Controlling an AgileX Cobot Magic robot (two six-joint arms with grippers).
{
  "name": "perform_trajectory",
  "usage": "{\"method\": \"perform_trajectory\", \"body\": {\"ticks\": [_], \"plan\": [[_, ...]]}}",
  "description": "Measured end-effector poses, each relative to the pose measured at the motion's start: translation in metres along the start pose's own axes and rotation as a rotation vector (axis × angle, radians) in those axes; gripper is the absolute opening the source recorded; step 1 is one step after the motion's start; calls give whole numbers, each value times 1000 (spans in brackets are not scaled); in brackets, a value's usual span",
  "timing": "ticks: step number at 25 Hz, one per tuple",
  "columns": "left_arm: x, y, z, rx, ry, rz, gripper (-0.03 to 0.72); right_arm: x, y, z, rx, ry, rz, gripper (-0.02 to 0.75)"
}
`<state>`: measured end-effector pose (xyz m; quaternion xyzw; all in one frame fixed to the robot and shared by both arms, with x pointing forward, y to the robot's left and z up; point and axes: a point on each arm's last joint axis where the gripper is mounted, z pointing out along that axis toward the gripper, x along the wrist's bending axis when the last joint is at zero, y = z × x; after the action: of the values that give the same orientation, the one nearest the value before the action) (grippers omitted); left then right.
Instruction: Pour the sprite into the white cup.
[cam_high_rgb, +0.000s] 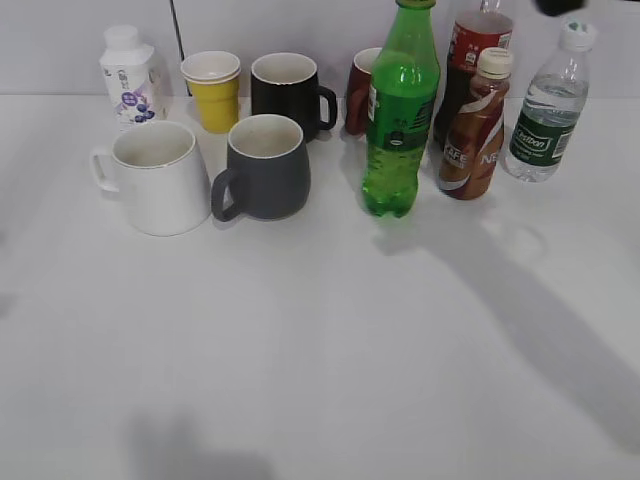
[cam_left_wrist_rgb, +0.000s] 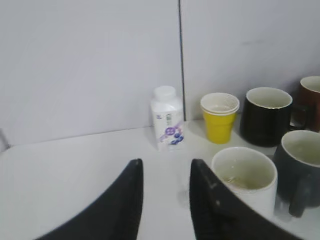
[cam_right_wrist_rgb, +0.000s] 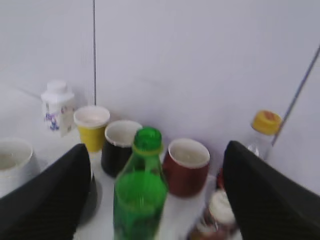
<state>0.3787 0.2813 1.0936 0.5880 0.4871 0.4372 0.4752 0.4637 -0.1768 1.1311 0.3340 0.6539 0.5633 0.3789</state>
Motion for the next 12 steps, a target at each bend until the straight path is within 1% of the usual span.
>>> {"method": "perform_trajectory", "body": {"ticks": [2, 6, 8, 11, 12], "plan": [[4, 6, -25, 31, 30, -4, 285, -2, 6, -22, 55, -10, -8, 615], [8, -4, -66, 128, 73, -28, 370, -5, 11, -72, 196, -31, 7, 604], [10, -14, -81, 210, 91, -40, 396, -6, 13, -102, 254, -41, 14, 598], [10, -30, -100, 334, 101, -70, 414, -5, 3, -137, 412, -34, 51, 596], [10, -35, -105, 374, 103, -78, 416, -3, 0, -149, 446, -27, 67, 596]]}}
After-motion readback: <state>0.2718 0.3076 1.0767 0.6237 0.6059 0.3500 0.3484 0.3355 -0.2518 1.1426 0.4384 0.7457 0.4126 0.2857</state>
